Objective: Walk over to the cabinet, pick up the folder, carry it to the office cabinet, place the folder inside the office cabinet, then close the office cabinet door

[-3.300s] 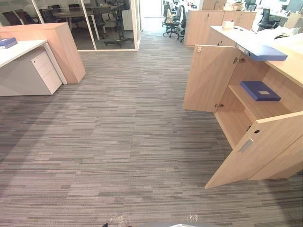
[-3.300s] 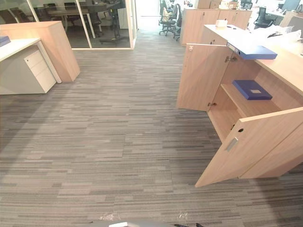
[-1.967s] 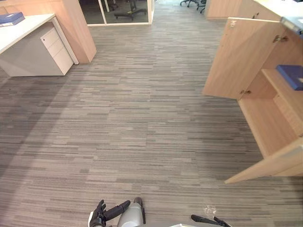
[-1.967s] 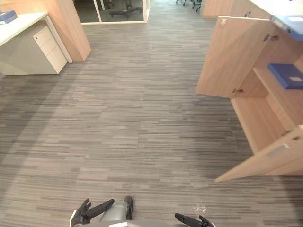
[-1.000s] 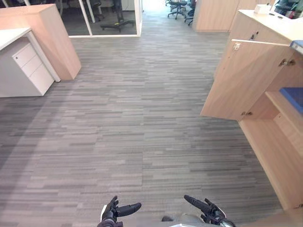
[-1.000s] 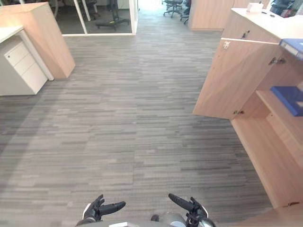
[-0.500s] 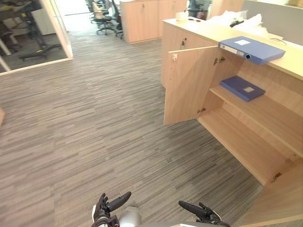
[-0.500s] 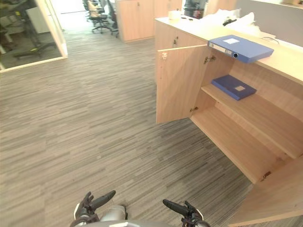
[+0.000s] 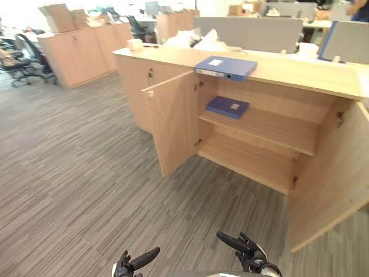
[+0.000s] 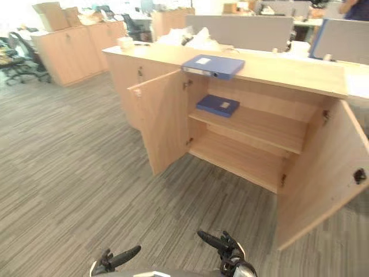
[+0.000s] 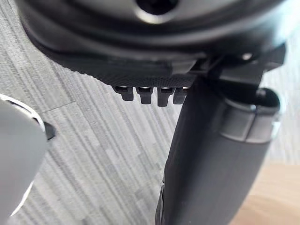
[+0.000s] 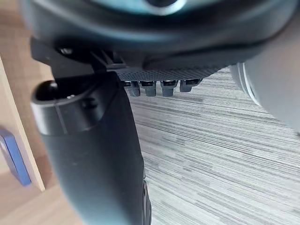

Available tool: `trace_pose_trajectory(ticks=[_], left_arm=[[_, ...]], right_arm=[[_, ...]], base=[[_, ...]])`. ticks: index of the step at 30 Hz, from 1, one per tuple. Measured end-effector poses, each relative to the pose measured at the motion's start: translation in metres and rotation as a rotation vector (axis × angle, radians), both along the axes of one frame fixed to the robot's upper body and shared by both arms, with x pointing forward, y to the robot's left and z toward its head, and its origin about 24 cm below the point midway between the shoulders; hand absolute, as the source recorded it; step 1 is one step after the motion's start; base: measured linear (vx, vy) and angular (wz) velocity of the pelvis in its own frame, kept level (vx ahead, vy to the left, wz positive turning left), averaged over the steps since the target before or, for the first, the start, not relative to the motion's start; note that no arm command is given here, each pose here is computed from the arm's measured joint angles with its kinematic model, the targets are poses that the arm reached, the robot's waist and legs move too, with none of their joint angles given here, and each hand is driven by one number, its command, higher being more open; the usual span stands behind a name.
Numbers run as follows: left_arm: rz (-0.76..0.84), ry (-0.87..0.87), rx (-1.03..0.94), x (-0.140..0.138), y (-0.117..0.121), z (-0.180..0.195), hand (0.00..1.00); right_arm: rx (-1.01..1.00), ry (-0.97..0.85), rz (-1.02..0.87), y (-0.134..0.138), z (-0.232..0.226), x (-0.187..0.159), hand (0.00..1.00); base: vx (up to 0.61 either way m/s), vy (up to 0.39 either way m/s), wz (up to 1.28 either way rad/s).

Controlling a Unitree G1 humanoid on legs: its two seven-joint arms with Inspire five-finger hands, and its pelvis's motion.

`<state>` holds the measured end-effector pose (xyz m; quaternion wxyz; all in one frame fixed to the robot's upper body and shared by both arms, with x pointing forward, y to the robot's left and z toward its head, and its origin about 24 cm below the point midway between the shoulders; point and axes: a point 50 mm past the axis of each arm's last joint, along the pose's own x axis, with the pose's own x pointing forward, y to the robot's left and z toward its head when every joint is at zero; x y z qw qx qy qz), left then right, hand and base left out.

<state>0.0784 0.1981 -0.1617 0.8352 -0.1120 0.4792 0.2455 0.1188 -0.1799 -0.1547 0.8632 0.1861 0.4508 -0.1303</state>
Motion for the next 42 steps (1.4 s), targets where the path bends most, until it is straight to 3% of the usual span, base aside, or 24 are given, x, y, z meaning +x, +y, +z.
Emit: trace_pose_trajectory(ticks=[3, 6, 10, 17, 19, 25, 29, 36, 39, 42], left_arm=[[-0.036, 0.006, 0.016, 0.002, 0.006, 0.001, 1.00], [-0.029, -0.015, -0.004, 0.005, -0.005, 0.001, 1.00], [0.037, -0.060, 0.006, 0.006, 0.000, 0.006, 1.00], [0.075, -0.115, 0.026, 0.015, 0.008, 0.012, 1.00], [0.080, -0.108, 0.014, 0.012, 0.004, 0.010, 1.00], [0.002, -0.106, 0.041, 0.025, 0.010, 0.011, 1.00], [-0.023, -0.068, 0.023, 0.011, 0.000, 0.007, 1.00], [-0.124, -0.039, 0.054, 0.008, 0.007, 0.006, 1.00], [-0.140, -0.042, 0.039, 0.009, -0.001, 0.005, 1.00], [-0.137, -0.039, 0.036, 0.011, -0.002, 0.005, 1.00]], right_arm=[[0.011, 0.020, -0.049, -0.002, -0.003, -0.008, 1.00], [-0.022, 0.128, -0.074, -0.017, -0.009, -0.033, 1.00], [-0.031, 0.179, -0.105, -0.025, -0.011, -0.041, 1.00], [-0.008, 0.181, 0.013, -0.005, -0.012, -0.028, 1.00], [-0.025, 0.188, 0.027, -0.009, -0.012, -0.031, 1.00], [0.047, 0.151, 0.038, 0.021, -0.011, -0.018, 1.00], [0.010, 0.108, 0.077, 0.015, -0.007, -0.011, 1.00], [0.009, 0.110, 0.078, 0.015, -0.009, -0.016, 1.00], [-0.061, 0.185, 0.013, -0.016, -0.012, -0.039, 1.00], [-0.060, 0.199, 0.000, -0.019, -0.012, -0.041, 1.00]], base=[[0.24, -0.278, 0.26], [0.42, -0.362, 0.57], [0.41, -0.207, -0.34], [0.43, 0.043, -0.76], [0.49, 0.246, -0.43], [0.45, 0.191, -0.16], [0.24, 0.128, -0.48], [0.14, -0.128, -0.10], [0.21, -0.102, 0.31], [0.07, -0.097, 0.21]])
